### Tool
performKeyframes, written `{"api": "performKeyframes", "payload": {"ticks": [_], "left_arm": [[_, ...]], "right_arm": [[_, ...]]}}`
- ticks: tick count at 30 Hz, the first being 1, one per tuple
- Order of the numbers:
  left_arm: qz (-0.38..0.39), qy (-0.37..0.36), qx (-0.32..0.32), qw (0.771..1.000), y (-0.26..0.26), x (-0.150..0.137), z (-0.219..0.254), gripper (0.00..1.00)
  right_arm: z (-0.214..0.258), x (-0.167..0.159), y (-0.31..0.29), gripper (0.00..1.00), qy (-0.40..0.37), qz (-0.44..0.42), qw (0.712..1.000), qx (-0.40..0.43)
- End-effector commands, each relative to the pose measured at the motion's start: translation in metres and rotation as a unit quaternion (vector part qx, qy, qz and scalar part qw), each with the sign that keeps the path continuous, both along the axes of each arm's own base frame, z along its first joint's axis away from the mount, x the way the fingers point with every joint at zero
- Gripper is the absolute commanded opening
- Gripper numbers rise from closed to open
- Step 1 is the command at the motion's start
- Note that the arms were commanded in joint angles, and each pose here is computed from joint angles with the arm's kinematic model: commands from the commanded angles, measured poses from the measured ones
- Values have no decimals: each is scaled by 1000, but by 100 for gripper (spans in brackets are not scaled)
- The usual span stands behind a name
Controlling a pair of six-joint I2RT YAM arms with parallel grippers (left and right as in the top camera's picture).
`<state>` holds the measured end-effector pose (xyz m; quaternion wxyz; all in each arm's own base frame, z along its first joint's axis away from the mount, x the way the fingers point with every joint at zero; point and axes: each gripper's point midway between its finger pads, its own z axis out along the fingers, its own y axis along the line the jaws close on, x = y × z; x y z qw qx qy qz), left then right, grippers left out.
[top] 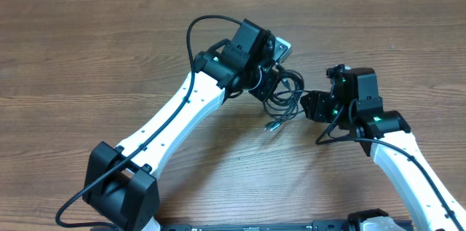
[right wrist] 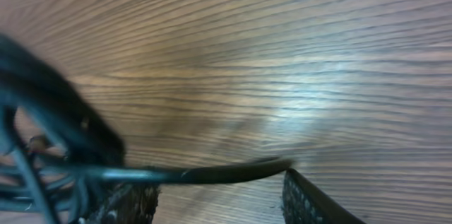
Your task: Untangle cables
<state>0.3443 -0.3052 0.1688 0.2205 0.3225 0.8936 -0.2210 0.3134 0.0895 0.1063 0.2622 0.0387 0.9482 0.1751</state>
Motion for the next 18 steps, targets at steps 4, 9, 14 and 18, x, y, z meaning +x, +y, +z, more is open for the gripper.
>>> {"api": "performKeyframes", "payload": {"ticks": [4, 9, 14, 18], "left_arm": [[12, -40, 33, 999, 15, 10, 14, 4], [0, -33, 31, 999, 14, 5, 13, 4], [-55, -29, 13, 998, 5, -7, 14, 4], [-78, -29, 8, 996, 2, -12, 15, 4]], "right_arm": [[7, 9, -8, 52, -21, -2, 999, -29], [10, 4, 8, 52, -29, 60, 998, -10], [18, -6, 34, 54, -62, 180, 982, 13], [22, -11, 44, 53, -80, 228, 970, 23]]}}
